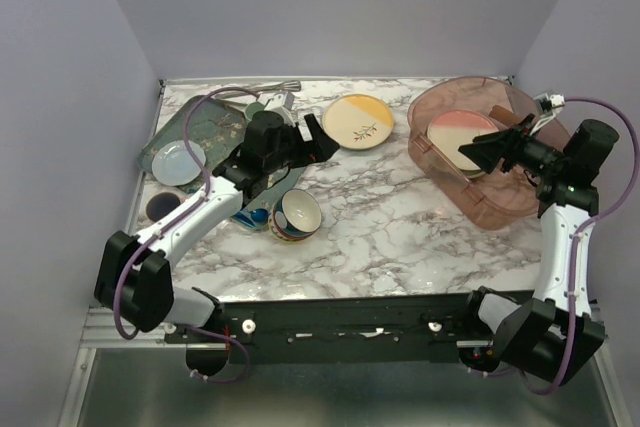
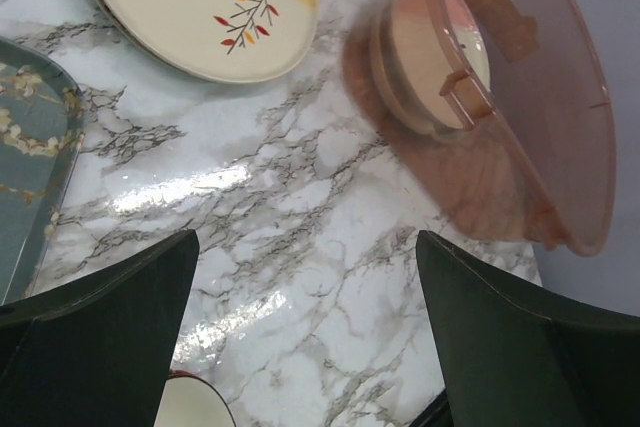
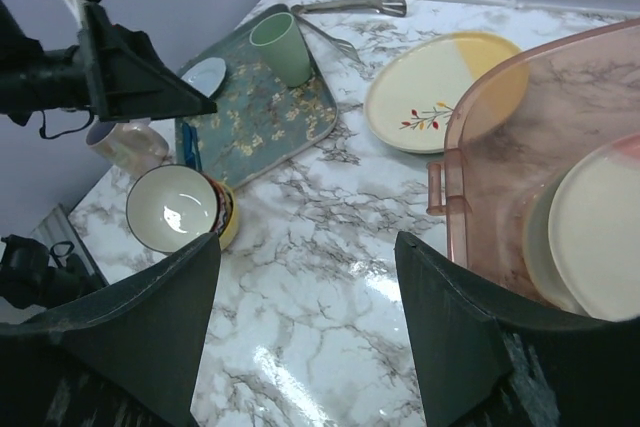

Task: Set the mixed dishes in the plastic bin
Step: Pick up the plate at the center of the board.

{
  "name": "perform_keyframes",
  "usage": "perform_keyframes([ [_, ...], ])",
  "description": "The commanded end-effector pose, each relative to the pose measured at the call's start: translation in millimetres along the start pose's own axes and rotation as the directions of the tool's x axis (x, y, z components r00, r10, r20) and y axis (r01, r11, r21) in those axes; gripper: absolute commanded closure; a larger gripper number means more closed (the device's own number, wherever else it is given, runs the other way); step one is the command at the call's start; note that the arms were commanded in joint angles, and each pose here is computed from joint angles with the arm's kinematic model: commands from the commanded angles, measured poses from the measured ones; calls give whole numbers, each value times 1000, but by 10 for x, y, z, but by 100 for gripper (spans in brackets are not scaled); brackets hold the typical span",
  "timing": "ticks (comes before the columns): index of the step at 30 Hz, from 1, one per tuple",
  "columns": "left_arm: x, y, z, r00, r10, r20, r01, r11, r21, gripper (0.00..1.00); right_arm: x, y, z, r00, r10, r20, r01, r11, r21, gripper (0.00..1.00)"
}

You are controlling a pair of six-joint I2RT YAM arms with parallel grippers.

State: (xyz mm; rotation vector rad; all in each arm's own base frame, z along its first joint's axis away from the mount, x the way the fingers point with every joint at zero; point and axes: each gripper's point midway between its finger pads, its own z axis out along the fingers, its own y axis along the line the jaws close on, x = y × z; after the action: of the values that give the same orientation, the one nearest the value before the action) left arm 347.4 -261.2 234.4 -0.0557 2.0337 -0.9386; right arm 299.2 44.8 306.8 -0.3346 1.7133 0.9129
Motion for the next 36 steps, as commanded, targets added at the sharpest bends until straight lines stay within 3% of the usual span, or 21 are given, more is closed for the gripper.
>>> perform_keyframes([
  [1,-56,188,226,999,-32,29,37,982,-186,1,-67,246,-55,994,-109,24,110,993,-51,22],
  [11,-30,378,709,999,-48,-13,40,929,-369,1,10,191,-47,995,-103,9,103,993,-51,22],
  [36,35,672,1518,995,-26,-91,-15,906,-423,2,36,162,-34,996,-92,1,92,994,-56,22],
])
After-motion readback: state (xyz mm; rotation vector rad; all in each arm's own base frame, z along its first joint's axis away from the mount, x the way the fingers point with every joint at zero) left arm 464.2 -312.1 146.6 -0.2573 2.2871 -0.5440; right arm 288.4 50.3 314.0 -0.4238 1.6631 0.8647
